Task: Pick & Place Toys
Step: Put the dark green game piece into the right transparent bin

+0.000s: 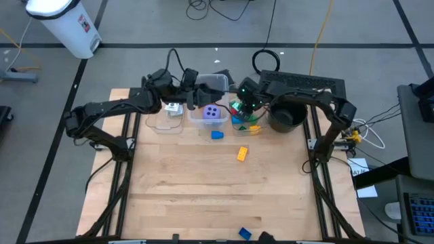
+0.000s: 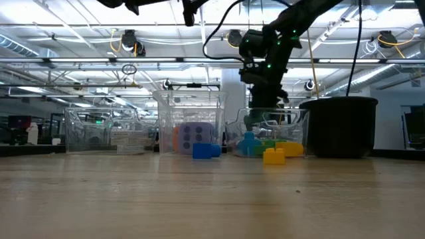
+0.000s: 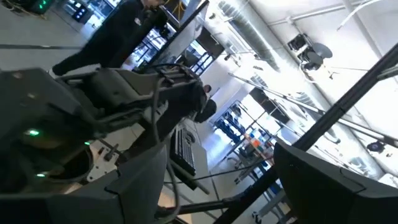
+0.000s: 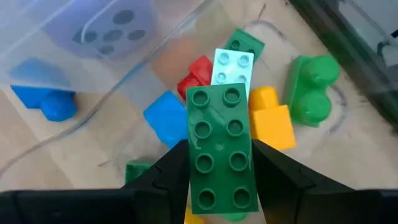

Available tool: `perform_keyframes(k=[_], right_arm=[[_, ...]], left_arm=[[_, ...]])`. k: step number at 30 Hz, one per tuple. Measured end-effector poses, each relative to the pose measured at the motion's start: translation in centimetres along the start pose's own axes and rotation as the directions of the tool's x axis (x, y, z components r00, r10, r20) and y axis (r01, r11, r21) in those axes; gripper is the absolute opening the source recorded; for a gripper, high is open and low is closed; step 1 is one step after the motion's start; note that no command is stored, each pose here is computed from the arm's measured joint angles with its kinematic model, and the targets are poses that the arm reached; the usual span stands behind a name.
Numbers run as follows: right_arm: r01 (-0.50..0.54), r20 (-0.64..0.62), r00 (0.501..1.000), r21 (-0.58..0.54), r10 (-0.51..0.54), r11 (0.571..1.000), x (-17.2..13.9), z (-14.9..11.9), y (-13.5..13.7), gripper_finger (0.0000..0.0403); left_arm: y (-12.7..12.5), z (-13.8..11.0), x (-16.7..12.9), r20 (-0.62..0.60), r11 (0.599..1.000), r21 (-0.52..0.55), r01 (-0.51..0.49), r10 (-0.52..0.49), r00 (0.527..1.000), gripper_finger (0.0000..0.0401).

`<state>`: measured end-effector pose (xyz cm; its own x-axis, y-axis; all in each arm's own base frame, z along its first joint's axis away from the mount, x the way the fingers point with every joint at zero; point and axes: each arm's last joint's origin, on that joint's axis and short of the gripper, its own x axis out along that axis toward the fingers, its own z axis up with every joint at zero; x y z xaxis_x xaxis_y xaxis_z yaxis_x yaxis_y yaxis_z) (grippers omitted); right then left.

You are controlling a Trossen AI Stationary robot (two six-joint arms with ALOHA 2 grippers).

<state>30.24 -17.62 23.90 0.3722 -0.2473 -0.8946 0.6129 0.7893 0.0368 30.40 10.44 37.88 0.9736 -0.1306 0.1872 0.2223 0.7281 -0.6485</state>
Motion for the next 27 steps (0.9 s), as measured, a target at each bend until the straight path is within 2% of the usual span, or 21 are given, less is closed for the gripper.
perform_keyframes(k=[10,17,27], right_arm=[[0.042,0.033,0.998,0.173,-0.048,0.984,2.7,1.0,-2.3,0.0135],[0.057,0.028,0.998,0.196,-0.064,0.979,3.7,1.1,-3.0,0.0135],[0.056,0.012,0.998,0.257,-0.061,0.965,5.3,-0.5,-3.1,0.0142]], left_arm=[[-0.7,-0.7,0.4,-0.02,1.0,-0.018,0.024,-0.024,1.0,0.0303],[-0.9,-0.9,0.6,-0.028,0.999,-0.025,0.032,-0.032,0.999,0.0303],[-0.9,-0.9,0.6,-0.029,0.999,-0.032,0.03,-0.031,0.999,0.0303]])
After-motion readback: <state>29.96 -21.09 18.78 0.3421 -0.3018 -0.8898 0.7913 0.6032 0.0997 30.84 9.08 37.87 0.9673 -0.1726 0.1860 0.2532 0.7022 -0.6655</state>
